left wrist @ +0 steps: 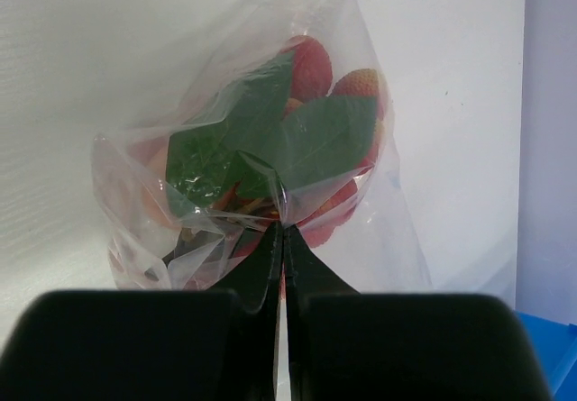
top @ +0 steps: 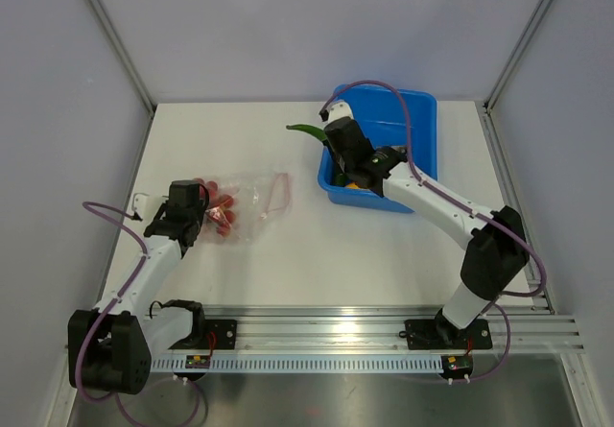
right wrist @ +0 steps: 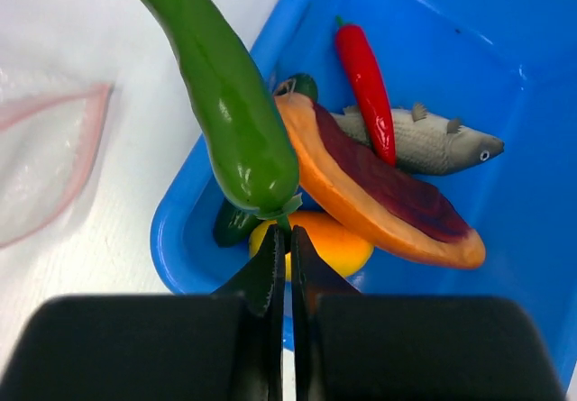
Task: Open the zip-top bag and remove the fake food
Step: Pick up the fake vegetable at the center of the board, then place the fake vegetable at the center of the board.
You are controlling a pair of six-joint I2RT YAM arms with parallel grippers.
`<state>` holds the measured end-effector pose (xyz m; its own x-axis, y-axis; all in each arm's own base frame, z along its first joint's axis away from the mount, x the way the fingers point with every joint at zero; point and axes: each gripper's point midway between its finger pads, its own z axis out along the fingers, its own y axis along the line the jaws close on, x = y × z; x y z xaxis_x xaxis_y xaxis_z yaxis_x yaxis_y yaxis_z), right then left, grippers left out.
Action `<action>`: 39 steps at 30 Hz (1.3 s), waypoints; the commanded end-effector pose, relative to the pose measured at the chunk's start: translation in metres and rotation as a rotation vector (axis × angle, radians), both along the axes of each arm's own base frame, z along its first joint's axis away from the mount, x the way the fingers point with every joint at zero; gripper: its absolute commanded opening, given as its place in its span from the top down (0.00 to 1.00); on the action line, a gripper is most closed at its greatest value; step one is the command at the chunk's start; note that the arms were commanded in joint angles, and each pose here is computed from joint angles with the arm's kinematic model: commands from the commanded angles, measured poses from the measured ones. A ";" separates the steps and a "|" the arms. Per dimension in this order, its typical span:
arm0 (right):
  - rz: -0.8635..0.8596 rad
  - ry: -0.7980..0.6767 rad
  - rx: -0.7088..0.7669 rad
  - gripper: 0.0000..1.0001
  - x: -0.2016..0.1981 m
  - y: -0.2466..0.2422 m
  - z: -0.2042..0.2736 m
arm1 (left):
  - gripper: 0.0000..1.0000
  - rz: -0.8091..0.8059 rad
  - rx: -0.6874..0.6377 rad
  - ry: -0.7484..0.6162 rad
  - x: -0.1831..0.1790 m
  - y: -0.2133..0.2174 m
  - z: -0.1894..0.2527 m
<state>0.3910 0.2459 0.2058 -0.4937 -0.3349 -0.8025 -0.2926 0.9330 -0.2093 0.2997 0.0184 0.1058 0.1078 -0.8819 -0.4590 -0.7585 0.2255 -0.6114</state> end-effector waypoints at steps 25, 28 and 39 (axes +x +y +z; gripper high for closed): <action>-0.526 -0.089 0.322 1.00 0.040 -0.109 -0.016 | 1.00 -0.014 0.009 -0.022 0.009 -0.002 0.007; -0.538 -0.075 0.314 1.00 0.044 -0.112 -0.023 | 1.00 -0.015 0.009 -0.022 0.009 -0.002 0.007; -0.573 -0.006 0.274 0.98 0.055 -0.118 -0.058 | 1.00 -0.027 0.004 -0.024 0.010 -0.005 0.009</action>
<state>0.4322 0.1290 0.1367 -0.5691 0.1524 -0.8080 0.2401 0.9706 0.0139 0.2983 0.0159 0.1001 0.0819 -0.8825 -0.4631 -0.7700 0.2390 -0.5916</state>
